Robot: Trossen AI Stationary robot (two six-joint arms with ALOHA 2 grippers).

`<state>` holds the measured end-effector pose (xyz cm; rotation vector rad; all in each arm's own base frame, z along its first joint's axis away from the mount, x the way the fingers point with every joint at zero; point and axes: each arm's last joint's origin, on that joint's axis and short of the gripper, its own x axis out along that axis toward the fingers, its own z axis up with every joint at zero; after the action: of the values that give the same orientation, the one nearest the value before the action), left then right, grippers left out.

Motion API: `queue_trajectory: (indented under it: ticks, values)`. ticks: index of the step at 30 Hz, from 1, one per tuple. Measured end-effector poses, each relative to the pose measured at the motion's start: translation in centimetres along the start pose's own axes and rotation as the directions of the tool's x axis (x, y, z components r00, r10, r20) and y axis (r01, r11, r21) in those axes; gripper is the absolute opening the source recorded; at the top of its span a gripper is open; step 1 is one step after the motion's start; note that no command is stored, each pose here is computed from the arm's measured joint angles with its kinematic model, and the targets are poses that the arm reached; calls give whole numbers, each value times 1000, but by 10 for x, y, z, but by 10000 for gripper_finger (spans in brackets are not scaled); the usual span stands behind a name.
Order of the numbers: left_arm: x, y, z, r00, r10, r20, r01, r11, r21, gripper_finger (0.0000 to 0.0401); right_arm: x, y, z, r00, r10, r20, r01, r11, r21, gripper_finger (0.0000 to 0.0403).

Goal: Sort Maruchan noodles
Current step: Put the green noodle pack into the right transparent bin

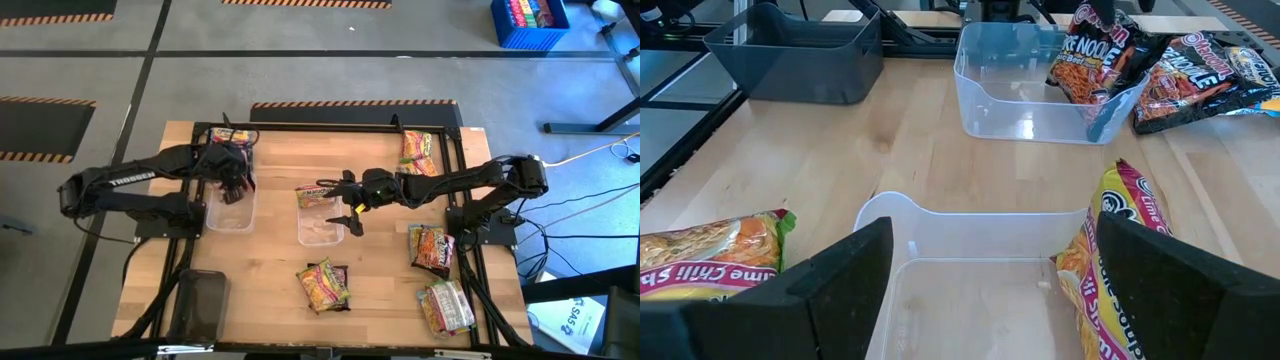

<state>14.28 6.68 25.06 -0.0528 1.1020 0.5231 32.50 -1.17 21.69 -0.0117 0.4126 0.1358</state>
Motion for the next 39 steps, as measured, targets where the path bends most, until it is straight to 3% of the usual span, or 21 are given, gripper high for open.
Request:
queue_trajectory:
  ticks: [4, 7, 11, 17, 28, 39]
  values:
    - [-15, -6, 11, 995, -51, 86, 54, 998, -26, 171, 0, 0, 0, 1000, -1, 2, 1, 1000, 2, 330]
    - [-24, -17, 22, 966, -146, 211, 154, 988, -23, 171, 0, 0, 0, 1000, -6, 2, 6, 1000, 7, 330]
    - [-31, -40, 34, 888, -282, 364, 287, 957, 41, 170, 0, 0, 0, 1000, -8, 1, 8, 1000, 13, 330]
    - [-25, -81, 37, 764, -418, 492, 390, 906, 164, 170, -4, 1, 0, 1000, -4, -27, 5, 999, 33, 330]
    - [5, -136, 38, 781, -436, 447, 369, 900, 233, 170, -12, 29, -1, 992, -24, -120, 26, 1000, 12, 330]
    - [20, -179, 44, 708, -501, 499, 403, 866, 297, 170, -23, 47, -8, 978, 31, -207, -13, 996, 89, 330]
